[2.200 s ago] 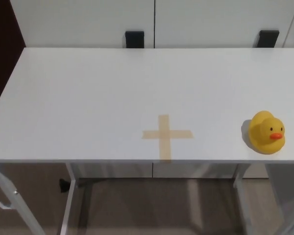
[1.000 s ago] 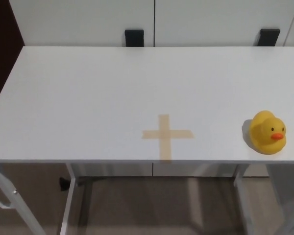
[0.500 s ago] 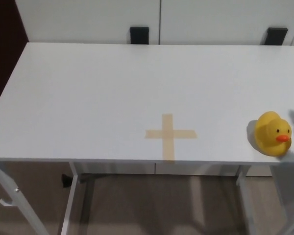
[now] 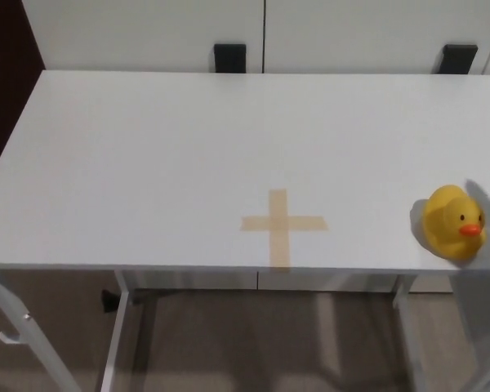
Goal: The robot uses its right hand to push the yellow duck toy to the center of the white desk.
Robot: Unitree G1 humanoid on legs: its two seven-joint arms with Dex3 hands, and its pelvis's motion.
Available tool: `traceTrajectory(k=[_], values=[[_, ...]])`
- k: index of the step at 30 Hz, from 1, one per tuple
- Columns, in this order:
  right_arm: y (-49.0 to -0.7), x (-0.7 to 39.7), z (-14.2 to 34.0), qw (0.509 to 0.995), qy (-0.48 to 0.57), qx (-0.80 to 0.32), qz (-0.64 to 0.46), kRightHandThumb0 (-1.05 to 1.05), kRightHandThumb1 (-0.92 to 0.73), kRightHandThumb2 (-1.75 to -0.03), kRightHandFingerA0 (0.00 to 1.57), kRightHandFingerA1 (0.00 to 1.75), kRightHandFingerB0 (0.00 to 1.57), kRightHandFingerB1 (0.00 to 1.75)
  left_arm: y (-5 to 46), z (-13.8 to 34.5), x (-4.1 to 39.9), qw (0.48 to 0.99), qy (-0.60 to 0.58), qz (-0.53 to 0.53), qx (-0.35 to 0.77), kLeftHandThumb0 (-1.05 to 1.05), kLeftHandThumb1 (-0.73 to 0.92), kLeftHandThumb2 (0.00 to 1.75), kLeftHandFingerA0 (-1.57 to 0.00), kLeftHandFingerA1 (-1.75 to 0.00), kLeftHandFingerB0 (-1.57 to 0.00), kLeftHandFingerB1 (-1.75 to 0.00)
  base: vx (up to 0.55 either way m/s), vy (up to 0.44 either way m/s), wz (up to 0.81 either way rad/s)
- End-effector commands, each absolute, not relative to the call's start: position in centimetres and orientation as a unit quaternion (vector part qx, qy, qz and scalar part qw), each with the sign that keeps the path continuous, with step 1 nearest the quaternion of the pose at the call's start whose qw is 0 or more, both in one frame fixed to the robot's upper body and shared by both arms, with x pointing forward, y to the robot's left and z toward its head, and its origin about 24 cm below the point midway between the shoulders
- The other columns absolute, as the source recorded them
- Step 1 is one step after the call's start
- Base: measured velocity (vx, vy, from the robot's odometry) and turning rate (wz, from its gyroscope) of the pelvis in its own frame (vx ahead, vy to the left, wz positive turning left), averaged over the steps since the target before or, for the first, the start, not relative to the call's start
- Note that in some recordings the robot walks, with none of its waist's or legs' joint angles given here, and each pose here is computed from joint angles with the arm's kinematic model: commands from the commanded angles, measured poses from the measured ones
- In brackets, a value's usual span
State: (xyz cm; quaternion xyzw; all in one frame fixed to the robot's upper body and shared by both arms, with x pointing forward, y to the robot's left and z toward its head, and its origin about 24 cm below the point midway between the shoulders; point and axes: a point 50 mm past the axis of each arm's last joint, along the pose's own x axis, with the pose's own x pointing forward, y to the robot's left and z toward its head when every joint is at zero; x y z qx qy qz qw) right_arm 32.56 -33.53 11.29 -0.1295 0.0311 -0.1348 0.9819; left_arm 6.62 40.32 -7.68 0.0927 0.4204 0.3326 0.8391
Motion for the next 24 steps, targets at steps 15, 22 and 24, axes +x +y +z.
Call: traceTrajectory(k=[15, 22, 24], values=[[-29.5, 33.7, 6.7, 0.986, 0.077, -0.119, -0.084, -0.81, -0.92, -0.80, 0.26, 0.46, 0.17, 0.38, 40.7, -6.9, 7.3, 0.854, 0.387, 0.324, 0.124, 0.06, 0.37, 1.10, -1.15, -1.31, -1.13, -1.19, 0.00, 0.000, 0.00], [-28.4, 34.0, 5.6, 0.990, 0.093, -0.077, -0.071, -0.82, -0.91, -0.71, 0.31, 0.47, 0.25, 0.40, 40.4, -7.1, 7.2, 0.856, 0.390, 0.316, 0.128, 0.00, 0.28, 0.95, -1.24, -1.20, -1.15, -1.12, 0.00, 0.000, 0.00], [-28.2, 34.0, 5.3, 0.990, 0.099, -0.071, -0.071, -0.83, -0.88, -0.72, 0.35, 0.47, 0.27, 0.40, 40.4, -7.2, 7.2, 0.854, 0.392, 0.316, 0.128, -0.01, 0.33, 0.82, -1.11, -1.31, -1.10, -1.18, 0.00, 0.000, 0.00]])
